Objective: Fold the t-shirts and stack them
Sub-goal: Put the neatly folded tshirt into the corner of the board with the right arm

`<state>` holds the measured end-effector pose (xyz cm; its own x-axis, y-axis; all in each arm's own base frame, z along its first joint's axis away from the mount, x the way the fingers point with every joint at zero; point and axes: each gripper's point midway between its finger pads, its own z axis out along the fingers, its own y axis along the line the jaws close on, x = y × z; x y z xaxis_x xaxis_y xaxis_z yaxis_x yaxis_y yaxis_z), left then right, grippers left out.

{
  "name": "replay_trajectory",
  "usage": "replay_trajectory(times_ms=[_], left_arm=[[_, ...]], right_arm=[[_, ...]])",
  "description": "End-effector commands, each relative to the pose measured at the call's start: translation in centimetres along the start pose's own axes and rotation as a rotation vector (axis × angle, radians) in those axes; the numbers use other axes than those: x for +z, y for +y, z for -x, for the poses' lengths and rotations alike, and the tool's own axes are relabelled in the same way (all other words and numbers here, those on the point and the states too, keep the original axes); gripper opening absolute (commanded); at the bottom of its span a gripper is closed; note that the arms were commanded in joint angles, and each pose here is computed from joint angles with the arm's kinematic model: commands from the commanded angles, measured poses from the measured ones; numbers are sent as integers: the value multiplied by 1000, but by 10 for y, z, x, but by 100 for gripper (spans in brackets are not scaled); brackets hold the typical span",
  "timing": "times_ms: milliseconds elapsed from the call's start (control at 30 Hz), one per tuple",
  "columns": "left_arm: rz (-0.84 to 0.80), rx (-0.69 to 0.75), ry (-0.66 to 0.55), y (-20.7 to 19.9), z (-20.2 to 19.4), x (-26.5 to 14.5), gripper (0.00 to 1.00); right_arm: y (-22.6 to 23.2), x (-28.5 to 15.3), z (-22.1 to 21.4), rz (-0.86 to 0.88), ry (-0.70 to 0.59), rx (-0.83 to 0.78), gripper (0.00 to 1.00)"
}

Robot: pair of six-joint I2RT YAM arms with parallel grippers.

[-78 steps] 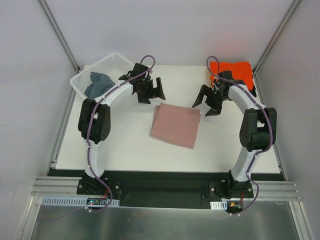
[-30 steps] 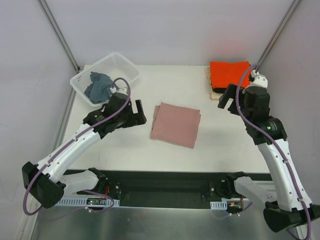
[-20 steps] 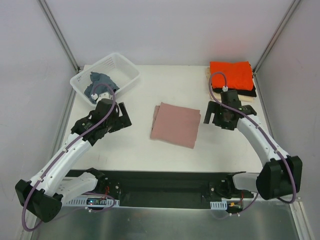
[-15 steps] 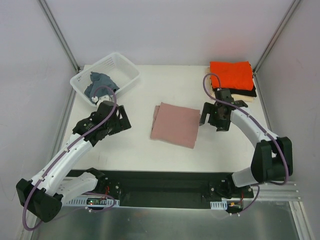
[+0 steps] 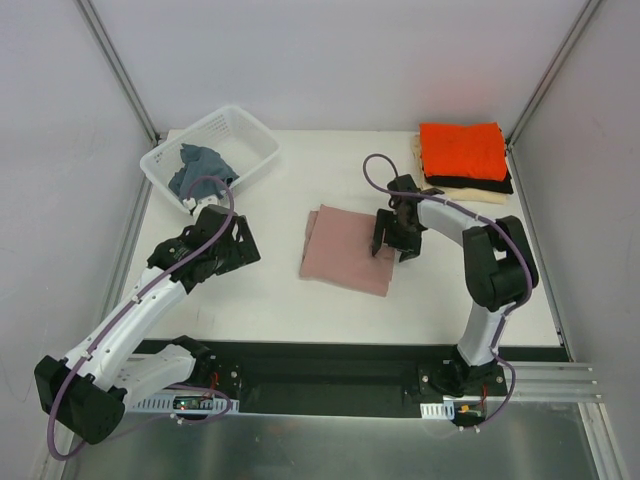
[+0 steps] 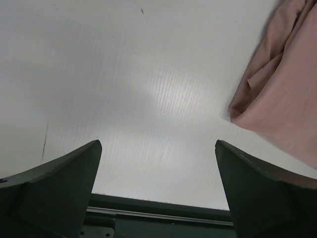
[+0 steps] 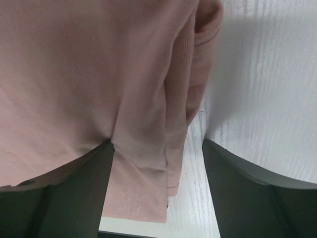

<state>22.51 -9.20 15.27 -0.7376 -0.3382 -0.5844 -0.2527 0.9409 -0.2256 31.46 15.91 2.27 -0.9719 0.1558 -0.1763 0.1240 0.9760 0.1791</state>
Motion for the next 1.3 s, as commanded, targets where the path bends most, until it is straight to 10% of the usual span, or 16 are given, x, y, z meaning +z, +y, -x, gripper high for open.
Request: replay_trajectory(times_ms=[0, 300, 633, 1267], left_arm=[[34, -2, 0, 9, -1, 0, 99], [32, 12, -29, 7, 11, -4, 99], [47, 8, -21, 9, 12, -2, 99], [69, 1, -2, -2, 27, 4, 99]], right_arm=[[19, 6, 6, 4, -26, -15, 74], [41, 37, -5, 31, 36, -27, 58], [68, 27, 34, 121, -80, -116, 6], [-31, -121, 213, -690, -562, -474, 1]])
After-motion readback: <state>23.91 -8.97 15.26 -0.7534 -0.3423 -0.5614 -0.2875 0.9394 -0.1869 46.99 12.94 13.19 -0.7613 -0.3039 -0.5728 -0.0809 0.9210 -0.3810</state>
